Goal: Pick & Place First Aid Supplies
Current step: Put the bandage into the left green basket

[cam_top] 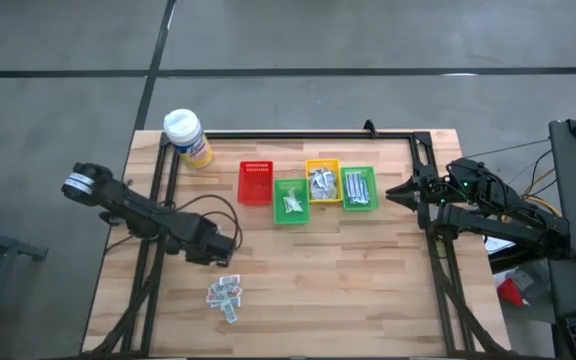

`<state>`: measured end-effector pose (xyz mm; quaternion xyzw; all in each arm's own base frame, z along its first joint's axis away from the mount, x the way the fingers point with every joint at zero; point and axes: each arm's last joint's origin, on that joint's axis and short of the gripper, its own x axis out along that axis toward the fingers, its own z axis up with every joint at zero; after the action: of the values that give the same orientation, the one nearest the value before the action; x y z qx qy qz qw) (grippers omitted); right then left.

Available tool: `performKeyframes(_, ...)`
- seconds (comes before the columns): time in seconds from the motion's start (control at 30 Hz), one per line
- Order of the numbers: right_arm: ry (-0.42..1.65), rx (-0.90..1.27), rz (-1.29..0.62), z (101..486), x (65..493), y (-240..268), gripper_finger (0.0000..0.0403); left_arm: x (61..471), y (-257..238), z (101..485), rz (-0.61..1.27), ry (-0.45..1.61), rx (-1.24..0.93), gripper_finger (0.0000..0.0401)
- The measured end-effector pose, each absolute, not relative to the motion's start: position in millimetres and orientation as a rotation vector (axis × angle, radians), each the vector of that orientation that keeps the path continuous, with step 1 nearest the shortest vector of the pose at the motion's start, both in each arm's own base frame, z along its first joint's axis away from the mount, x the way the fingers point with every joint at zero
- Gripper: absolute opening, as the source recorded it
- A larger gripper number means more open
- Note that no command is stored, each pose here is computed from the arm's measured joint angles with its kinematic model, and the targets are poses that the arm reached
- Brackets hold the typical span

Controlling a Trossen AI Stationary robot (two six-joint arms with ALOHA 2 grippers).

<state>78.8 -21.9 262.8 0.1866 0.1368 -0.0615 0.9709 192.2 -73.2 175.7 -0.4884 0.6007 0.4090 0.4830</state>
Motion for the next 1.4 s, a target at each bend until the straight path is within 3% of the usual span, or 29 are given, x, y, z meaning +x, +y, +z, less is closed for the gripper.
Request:
performKeyframes(0.27, 0.276, 0.377, -0.124, 262.7, 78.7, -21.8, 0.0083, 212.1, -76.8, 221.7, 0.963, 1.322, -1.176, 0.0)
performKeyframes(0.8, 0.277, 0.377, -0.125, 262.7, 78.8, -21.9, 0.007, 248.8, -73.9, 299.7, 0.838, 0.755, -1.102, 0.0)
performKeyframes(1.13, 0.276, 0.377, -0.124, 262.7, 78.7, -21.8, 0.0078, 279.3, -57.9, 318.9, 0.715, 0.441, -0.977, 0.0)
performKeyframes(1.4, 0.276, 0.377, -0.124, 262.8, 78.7, -21.9, 0.0086, 313.7, -31.7, 311.2, 0.701, 0.349, -0.857, 0.0)
